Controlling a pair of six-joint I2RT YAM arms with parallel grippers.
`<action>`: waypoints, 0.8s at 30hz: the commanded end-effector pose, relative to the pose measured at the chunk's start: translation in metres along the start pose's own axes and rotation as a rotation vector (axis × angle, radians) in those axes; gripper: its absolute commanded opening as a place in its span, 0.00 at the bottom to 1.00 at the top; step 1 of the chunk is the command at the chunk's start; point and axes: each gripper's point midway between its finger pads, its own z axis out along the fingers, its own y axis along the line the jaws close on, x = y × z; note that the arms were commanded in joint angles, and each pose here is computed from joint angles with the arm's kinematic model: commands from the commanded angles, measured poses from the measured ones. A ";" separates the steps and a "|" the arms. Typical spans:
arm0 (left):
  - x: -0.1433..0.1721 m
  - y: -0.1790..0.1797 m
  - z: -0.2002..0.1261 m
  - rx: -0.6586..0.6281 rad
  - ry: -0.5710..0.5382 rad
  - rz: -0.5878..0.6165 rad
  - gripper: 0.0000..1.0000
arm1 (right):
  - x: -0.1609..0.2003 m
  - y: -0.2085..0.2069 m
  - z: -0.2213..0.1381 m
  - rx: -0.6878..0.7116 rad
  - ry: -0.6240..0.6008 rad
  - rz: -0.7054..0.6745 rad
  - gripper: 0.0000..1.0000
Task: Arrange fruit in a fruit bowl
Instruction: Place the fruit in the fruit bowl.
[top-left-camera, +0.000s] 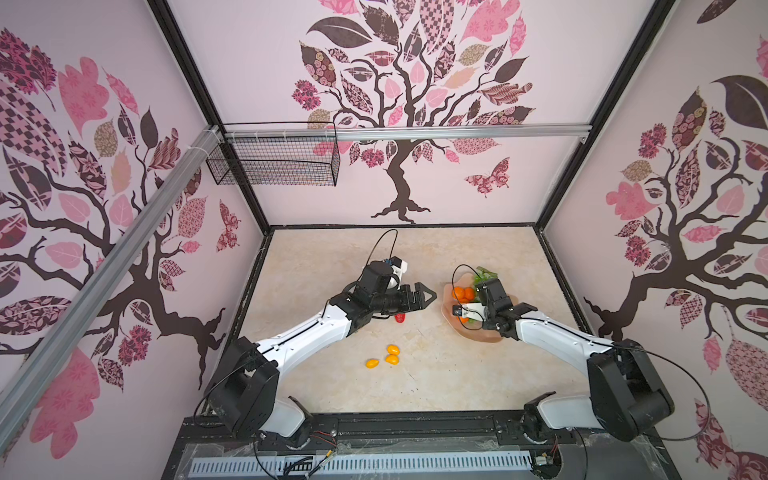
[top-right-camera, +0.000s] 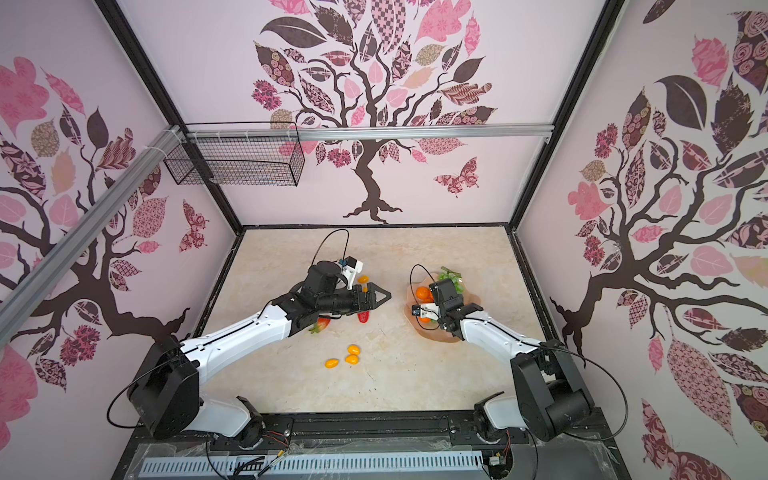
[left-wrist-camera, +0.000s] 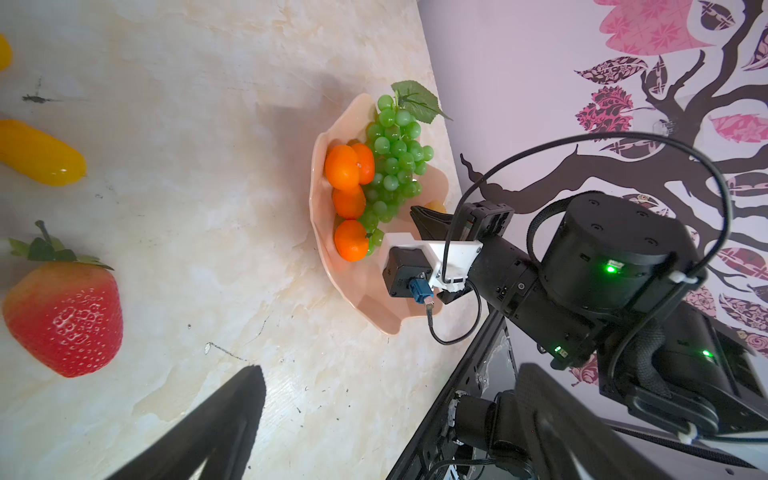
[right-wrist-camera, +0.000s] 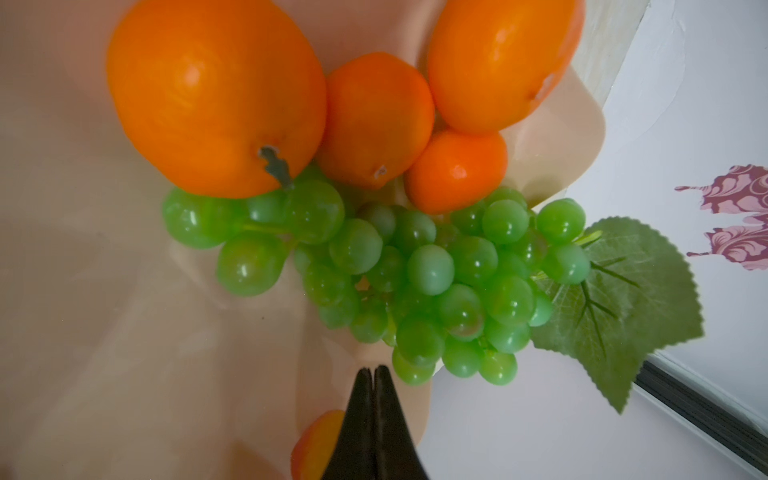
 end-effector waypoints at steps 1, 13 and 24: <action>-0.011 -0.015 -0.010 0.039 -0.031 0.029 0.98 | -0.005 -0.003 0.002 -0.009 -0.023 0.019 0.06; -0.009 -0.015 -0.014 0.039 -0.028 0.021 0.98 | -0.011 0.005 -0.013 -0.053 -0.099 0.077 0.36; -0.010 -0.012 -0.030 0.022 -0.044 0.012 0.98 | -0.046 -0.014 -0.069 -0.149 -0.337 0.331 0.56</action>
